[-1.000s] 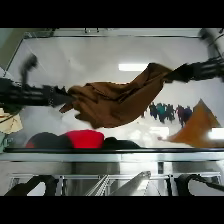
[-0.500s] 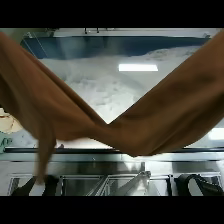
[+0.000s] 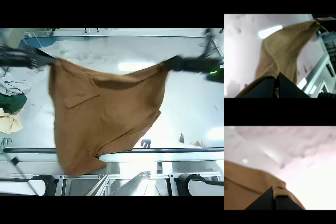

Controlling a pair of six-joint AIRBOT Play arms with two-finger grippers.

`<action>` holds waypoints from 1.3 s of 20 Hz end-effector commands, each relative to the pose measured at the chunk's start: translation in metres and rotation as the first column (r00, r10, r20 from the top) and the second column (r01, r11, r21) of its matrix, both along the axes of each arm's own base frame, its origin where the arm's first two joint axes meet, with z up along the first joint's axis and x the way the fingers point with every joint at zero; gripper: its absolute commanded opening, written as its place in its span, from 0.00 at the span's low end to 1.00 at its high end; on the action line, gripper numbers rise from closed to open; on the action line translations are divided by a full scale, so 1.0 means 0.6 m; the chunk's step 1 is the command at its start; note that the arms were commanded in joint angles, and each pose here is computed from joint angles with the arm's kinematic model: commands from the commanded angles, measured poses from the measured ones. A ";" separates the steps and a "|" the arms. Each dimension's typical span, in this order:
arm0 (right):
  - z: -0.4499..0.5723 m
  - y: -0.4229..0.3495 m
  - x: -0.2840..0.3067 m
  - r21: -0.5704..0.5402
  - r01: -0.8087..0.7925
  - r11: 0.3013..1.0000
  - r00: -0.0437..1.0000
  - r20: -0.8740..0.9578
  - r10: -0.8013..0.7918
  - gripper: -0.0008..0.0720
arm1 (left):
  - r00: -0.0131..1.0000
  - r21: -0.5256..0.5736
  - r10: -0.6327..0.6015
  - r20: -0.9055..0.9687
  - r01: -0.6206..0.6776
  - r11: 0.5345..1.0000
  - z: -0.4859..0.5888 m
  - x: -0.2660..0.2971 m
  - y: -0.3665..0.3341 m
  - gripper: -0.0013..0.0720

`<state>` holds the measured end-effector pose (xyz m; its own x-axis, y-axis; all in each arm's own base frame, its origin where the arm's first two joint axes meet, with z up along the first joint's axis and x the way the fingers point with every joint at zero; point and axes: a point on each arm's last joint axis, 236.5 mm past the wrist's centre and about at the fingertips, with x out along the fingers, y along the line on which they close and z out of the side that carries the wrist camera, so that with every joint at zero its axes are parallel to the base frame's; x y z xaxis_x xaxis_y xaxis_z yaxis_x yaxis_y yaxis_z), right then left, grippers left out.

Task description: Fold the shirts.

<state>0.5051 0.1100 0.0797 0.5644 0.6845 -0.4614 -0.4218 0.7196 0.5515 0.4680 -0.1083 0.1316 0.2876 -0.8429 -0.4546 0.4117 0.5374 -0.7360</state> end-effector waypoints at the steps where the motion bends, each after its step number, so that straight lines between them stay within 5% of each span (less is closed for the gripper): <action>1: -0.183 0.009 0.039 -0.024 0.070 0.997 0.983 -0.167 -0.073 0.04 | 0.982 0.033 -0.024 -0.188 0.031 0.999 -0.197 0.060 -0.029 0.04; 8: -0.173 -0.034 0.093 -0.100 0.178 0.979 0.981 -0.054 -0.184 0.04 | 0.982 0.047 0.157 -0.106 -0.153 0.987 -0.183 0.170 0.032 0.04; 9: -0.170 -0.035 0.095 -0.099 0.179 0.979 0.981 -0.051 -0.185 0.11 | 0.983 0.047 0.159 -0.093 -0.155 0.987 -0.175 0.174 0.032 0.04; 10: -0.163 -0.040 0.094 -0.095 0.181 0.979 0.981 -0.048 -0.186 0.45 | 0.984 0.044 0.150 -0.091 -0.147 0.988 -0.166 0.172 0.031 0.21; 11: -0.151 -0.046 0.087 -0.093 0.168 0.981 0.984 -0.048 -0.173 0.53 | 0.985 0.042 0.143 -0.093 -0.139 0.989 -0.154 0.169 0.036 0.64; 12: -0.138 -0.063 0.074 -0.108 0.159 0.981 0.984 -0.060 -0.166 0.53 | 0.982 0.043 0.146 -0.122 -0.141 0.989 -0.143 0.162 0.048 0.95; 14: -0.126 -0.130 0.028 -0.177 0.171 0.969 0.968 -0.154 -0.199 0.59 | 0.961 0.048 0.136 -0.242 -0.128 0.991 -0.134 0.125 0.081 0.96; 15: -0.123 -0.169 -0.002 -0.207 0.187 0.960 0.947 -0.221 -0.232 0.73 | 0.944 0.036 0.116 -0.308 -0.110 0.993 -0.132 0.097 0.097 0.96; 20: -0.143 -0.248 -0.155 -0.118 0.200 0.973 0.837 -0.496 -0.232 0.75 | 0.809 -0.025 0.047 -0.586 -0.076 0.997 -0.153 -0.089 0.123 0.96; 26: -0.212 -0.192 -0.246 0.018 0.233 0.972 0.780 -0.601 -0.175 0.75 | 0.613 0.227 0.257 -0.747 -0.129 0.965 -0.269 -0.349 0.151 0.96</action>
<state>0.3813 -0.0225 -0.0378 0.3466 0.5781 -0.7387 0.1325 0.7494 0.6487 0.3321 -0.0221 -0.0004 -0.0070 -0.7731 -0.6343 -0.2805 0.6104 -0.7408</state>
